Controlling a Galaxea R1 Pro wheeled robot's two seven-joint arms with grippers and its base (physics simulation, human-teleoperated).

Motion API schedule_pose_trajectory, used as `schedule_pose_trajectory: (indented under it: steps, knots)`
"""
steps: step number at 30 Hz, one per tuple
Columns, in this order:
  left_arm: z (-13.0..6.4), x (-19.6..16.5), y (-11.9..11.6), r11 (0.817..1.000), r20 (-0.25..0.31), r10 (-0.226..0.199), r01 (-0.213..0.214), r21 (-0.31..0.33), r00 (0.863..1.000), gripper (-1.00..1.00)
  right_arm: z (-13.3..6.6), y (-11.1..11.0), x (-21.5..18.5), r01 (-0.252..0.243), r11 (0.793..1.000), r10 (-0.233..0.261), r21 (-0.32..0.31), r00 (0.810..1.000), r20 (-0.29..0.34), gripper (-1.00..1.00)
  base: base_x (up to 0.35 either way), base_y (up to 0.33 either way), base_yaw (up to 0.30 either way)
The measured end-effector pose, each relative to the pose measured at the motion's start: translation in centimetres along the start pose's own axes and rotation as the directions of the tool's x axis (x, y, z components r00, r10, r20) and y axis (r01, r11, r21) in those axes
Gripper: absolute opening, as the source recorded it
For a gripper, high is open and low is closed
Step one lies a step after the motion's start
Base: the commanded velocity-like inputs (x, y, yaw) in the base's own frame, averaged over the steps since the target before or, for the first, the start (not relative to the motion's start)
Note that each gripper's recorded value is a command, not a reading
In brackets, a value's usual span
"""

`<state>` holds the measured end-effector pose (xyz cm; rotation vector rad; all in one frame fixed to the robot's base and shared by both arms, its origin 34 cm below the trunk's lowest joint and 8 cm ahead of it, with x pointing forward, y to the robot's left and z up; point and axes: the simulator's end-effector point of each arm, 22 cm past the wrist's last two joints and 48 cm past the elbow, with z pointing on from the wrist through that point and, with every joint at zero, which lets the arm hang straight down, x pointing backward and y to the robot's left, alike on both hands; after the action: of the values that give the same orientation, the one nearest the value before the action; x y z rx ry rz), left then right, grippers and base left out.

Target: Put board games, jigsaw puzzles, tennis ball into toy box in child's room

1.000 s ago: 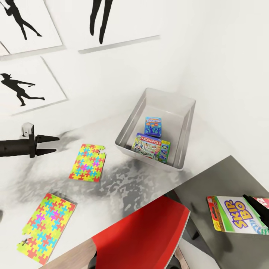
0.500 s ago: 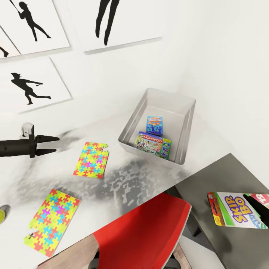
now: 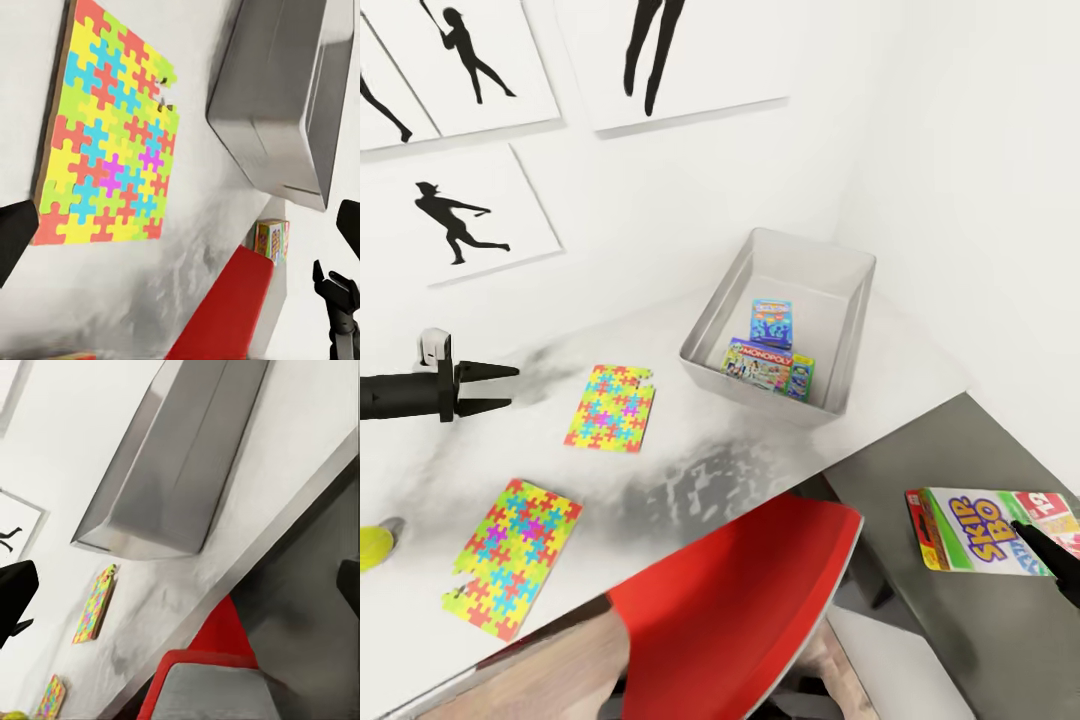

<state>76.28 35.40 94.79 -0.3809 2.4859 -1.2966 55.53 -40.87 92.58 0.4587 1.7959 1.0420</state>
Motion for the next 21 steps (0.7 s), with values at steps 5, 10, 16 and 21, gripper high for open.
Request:
schedule_pose_trajectory:
  steps: [5,10,16,21]
  knots:
    - [-0.2,0.0,-0.3,1.000,0.003,0.006,-0.006,0.000,1.000,1.00,0.0,0.3,-0.2,0.004,1.000,-0.004,-0.005,1.000,0.004,1.00,-0.303,0.041,0.000]
    - [-0.5,0.0,-0.7,1.000,0.006,0.011,-0.011,0.001,1.000,1.00,-0.1,0.6,-0.4,0.007,1.000,-0.007,-0.011,1.000,0.010,1.00,-0.245,0.012,0.000]
    - [0.1,0.8,-2.2,0.999,-0.010,0.045,-0.045,0.018,0.999,1.00,0.0,0.9,-0.5,0.014,1.000,-0.014,-0.018,1.000,0.014,1.00,-0.072,0.002,0.000]
    - [3.9,2.9,-3.6,0.988,-0.042,0.155,-0.156,-0.012,0.987,1.00,0.2,1.2,-0.4,0.038,0.999,-0.038,-0.025,0.999,0.017,1.00,-0.008,0.000,0.000]
